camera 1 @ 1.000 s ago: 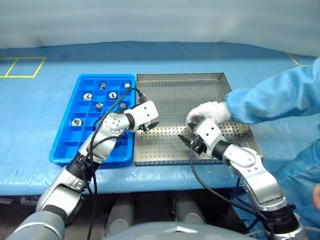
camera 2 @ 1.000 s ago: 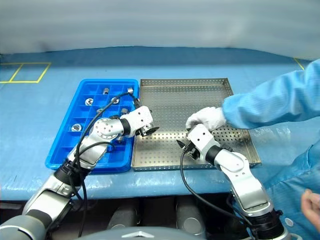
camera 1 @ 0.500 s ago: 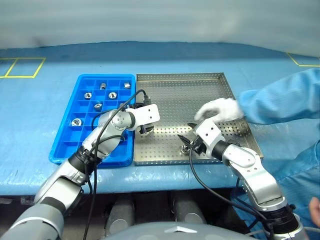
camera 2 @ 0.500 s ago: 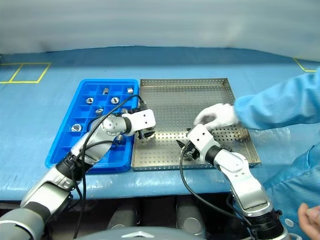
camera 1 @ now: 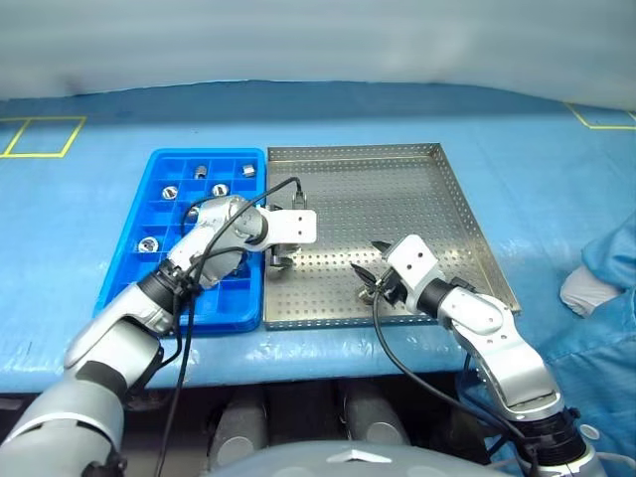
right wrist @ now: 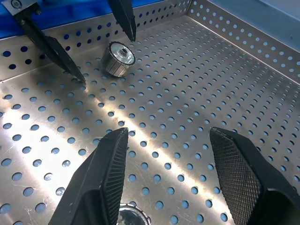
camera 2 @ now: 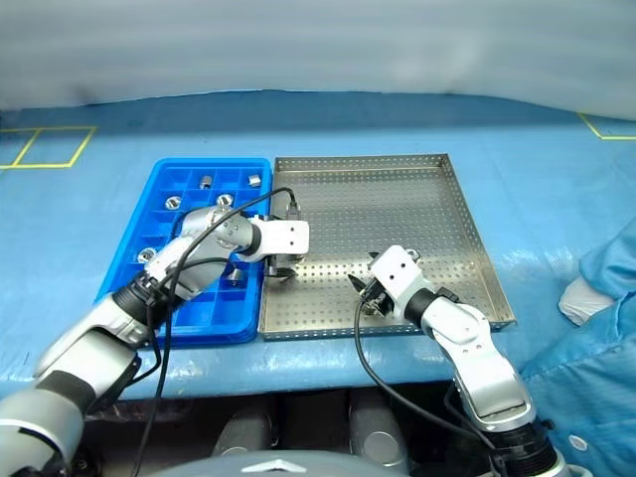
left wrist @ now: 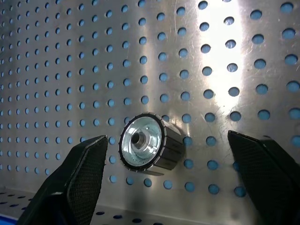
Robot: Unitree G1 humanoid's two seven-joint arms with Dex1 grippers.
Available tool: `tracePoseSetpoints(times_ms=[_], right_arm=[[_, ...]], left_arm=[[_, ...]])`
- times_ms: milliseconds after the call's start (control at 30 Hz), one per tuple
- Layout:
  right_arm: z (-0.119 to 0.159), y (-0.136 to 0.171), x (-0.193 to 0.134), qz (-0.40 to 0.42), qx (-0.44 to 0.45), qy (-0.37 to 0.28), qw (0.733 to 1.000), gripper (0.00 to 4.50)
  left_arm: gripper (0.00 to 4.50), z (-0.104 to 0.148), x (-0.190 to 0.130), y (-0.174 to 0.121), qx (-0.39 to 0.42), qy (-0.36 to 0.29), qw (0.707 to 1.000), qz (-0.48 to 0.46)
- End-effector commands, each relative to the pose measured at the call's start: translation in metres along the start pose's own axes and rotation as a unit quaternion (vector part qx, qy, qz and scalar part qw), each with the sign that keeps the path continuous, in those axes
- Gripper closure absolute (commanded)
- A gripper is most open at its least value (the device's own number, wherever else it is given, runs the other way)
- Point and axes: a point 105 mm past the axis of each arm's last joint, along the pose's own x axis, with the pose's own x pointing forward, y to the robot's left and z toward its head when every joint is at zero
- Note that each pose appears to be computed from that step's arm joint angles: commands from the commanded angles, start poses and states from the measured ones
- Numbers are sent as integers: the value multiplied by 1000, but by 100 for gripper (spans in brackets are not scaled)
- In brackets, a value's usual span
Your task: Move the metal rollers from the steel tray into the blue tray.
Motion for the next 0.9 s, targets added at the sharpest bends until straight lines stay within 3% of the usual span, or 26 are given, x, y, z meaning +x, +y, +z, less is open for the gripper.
tracePoseSetpoints(times_ms=[33,267,767,900], right_arm=[[13,-4,1,-11,-13,-30,999,160],[15,-4,3,-23,-9,-41,999,160],[7,2,3,-42,9,-37,998,160],[7,1,4,-43,10,-37,998,160]], left_arm=[[20,-3,-1,5,27,24,999,-13],[230,0,5,-3,37,23,998,-47],[230,12,-9,13,-28,-41,998,-32],[315,13,-8,13,-12,-38,999,-29]])
